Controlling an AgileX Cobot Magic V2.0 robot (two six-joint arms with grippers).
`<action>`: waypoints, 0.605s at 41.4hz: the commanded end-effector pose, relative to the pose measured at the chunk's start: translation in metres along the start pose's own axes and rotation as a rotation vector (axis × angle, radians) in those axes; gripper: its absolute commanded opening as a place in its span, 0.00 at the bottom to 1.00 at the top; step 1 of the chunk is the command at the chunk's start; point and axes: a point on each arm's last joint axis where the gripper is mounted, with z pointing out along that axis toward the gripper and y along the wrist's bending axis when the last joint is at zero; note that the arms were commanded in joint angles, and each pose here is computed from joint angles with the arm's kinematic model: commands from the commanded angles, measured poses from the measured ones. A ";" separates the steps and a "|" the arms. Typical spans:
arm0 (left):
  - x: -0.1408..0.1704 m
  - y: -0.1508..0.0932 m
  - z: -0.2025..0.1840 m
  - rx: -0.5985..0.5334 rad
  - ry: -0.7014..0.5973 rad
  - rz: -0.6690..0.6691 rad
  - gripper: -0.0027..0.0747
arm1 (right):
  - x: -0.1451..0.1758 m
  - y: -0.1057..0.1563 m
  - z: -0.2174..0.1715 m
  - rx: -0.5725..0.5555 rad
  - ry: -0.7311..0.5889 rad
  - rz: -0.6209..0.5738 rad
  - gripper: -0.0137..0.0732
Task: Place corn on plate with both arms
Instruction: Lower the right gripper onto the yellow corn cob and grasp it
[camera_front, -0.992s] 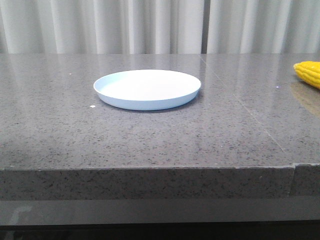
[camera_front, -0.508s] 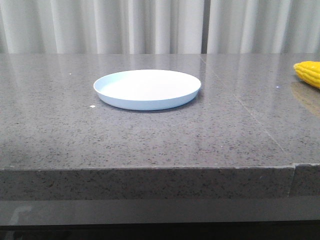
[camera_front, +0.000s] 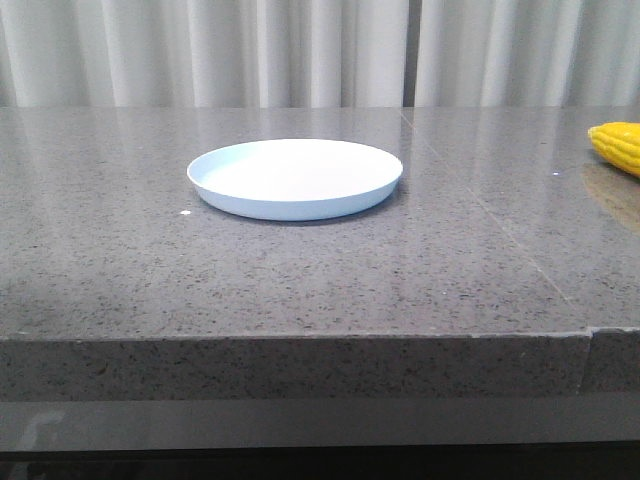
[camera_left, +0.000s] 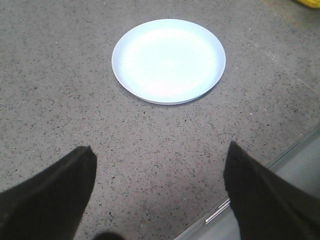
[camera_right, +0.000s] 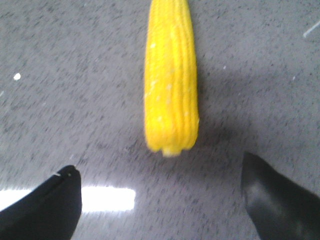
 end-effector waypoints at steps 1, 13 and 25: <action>-0.013 -0.001 -0.007 0.007 -0.106 -0.014 0.69 | -0.026 -0.006 -0.002 0.017 -0.062 0.006 0.92; -0.013 -0.001 -0.007 0.007 -0.106 -0.014 0.69 | -0.056 -0.006 0.056 0.021 0.009 0.002 0.92; -0.013 -0.001 -0.007 0.007 -0.106 -0.014 0.69 | -0.057 -0.006 0.113 0.033 0.080 -0.011 0.91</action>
